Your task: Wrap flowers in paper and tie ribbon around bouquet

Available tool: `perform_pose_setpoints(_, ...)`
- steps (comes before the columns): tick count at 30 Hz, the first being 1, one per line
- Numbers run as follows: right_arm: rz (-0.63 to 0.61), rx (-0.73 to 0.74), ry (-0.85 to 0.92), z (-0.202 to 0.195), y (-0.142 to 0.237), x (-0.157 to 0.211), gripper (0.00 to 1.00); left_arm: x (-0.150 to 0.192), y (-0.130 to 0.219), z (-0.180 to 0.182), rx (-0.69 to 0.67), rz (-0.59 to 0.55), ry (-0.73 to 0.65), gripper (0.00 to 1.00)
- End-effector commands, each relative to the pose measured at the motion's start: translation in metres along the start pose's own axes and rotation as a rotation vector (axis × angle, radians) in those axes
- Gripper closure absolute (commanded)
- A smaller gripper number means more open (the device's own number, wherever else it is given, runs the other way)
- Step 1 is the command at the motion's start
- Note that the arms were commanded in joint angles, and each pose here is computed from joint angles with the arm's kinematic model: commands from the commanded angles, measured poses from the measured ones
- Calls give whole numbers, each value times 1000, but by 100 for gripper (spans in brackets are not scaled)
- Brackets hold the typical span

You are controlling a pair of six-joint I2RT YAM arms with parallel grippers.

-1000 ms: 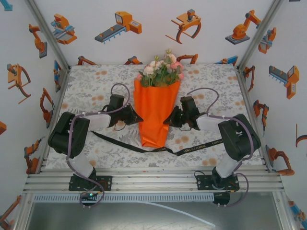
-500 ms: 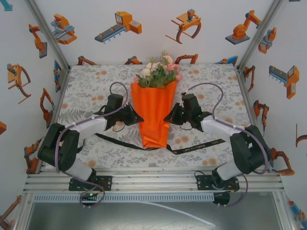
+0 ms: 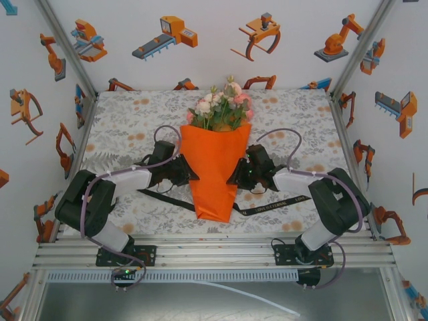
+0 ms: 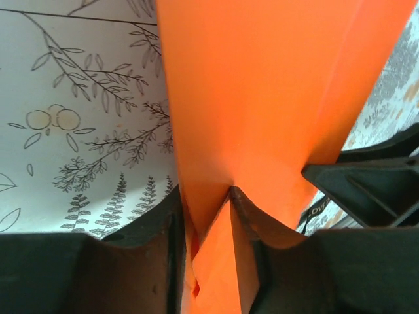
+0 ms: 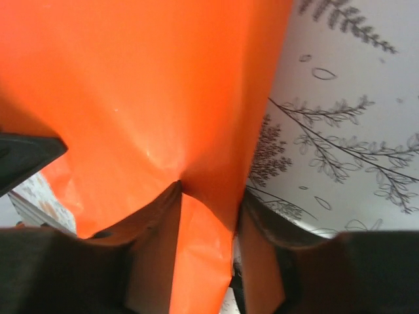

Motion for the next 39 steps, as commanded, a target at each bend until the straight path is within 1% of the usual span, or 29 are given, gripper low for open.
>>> perform_pose_setpoints(1, -48, 58, 16, -3, 3, -5, 53, 0, 0, 1, -21, -18, -8, 60)
perform_pose_setpoints(6, -82, 75, 35, 1, 16, -8, 38, -1, 7, 4, -58, -48, -19, 43)
perform_pose_setpoints(9, -103, 85, 40, 3, 24, -10, 34, -2, 13, 3, -72, -62, -25, 34)
perform_pose_setpoints(11, -116, 84, 47, 5, 31, -11, 33, -3, 18, 2, -77, -77, -29, 30)
perform_pose_setpoints(14, -150, 83, 52, 9, 43, -14, 32, -5, 27, -2, -73, -105, -39, 27)
perform_pose_setpoints(19, -220, 100, 63, 14, 70, -18, 32, -8, 45, -9, -74, -145, -61, 26)
perform_pose_setpoints(22, -295, 155, 54, 9, 96, -24, 32, -11, 65, -12, -103, -197, -87, 26)
perform_pose_setpoints(25, -400, 263, -25, -16, 131, -30, 32, -12, 97, -15, -124, -299, -142, 26)
perform_pose_setpoints(28, -461, 395, -147, -51, 161, -29, 33, -8, 130, -11, -145, -415, -183, 26)
perform_pose_setpoints(34, -475, 625, -386, -119, 193, -19, 33, 11, 174, 24, -313, -557, -137, 27)
perform_pose_setpoints(39, -467, 724, -451, -149, 197, -29, 30, 25, 191, 49, -400, -639, -93, 25)
Point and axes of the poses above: each hand's point on the last joint's axis, 136 mm out from that joint toward the fingers, its own y axis back along the fingers, its own z axis along the line the jaws close on, x = y × z, the point moved 8 cm from there along y, back along the fingers, and after that the axes turned 1 degree about -y, right-handed, at the moved point
